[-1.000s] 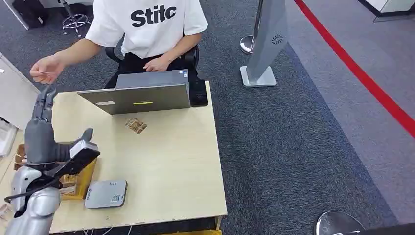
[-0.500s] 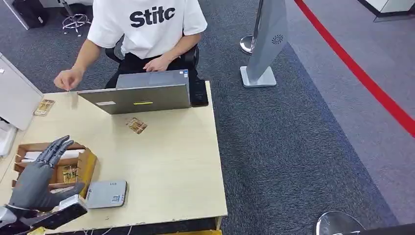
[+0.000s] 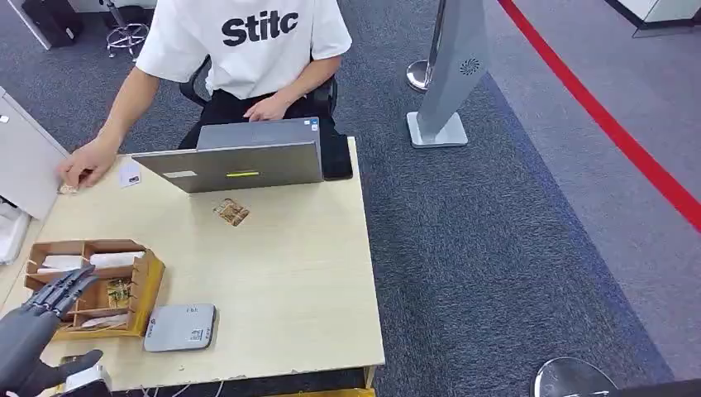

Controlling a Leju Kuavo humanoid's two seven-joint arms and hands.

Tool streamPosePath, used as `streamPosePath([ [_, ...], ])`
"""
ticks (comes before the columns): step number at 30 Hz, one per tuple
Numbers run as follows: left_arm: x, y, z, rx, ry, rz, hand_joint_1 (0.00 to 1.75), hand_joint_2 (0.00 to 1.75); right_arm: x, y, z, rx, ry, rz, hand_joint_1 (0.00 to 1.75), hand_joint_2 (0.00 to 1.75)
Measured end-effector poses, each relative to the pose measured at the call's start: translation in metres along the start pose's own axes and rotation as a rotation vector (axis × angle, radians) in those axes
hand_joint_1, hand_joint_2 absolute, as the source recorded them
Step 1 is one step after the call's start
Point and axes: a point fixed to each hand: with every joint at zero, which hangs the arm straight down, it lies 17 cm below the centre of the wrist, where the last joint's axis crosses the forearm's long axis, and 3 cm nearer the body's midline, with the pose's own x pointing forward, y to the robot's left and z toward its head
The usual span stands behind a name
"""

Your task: Pass the card to the sensor for recognition and then transmit it.

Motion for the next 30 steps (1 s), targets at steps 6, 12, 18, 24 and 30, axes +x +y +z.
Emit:
streamPosePath([
  [6, -0.01, 0.001, -0.002, 0.006, 0.034, -0.058, 0.0, 1.75, 0.001, 0.0, 0.0, 0.0, -0.005, 0.009, 0.0, 1.75],
  [12, -0.033, -0.009, -0.008, 0.048, 0.121, -0.118, 0.0, 1.75, 0.0, -0.003, 0.0, -0.002, -0.011, 0.031, 0.0, 1.75],
  [18, -0.05, -0.03, -0.016, 0.05, 0.18, -0.117, 0.0, 1.75, 0.0, -0.003, 0.0, 0.001, -0.011, 0.042, 0.0, 1.75],
  [24, -0.055, -0.049, -0.02, 0.029, 0.206, -0.081, 0.0, 1.75, 0.0, -0.003, 0.0, 0.003, -0.013, 0.05, 0.0, 1.75],
  [30, -0.058, -0.06, -0.02, 0.01, 0.221, -0.07, 0.0, 1.75, -0.001, -0.004, 0.001, 0.006, -0.014, 0.061, 0.0, 1.75],
])
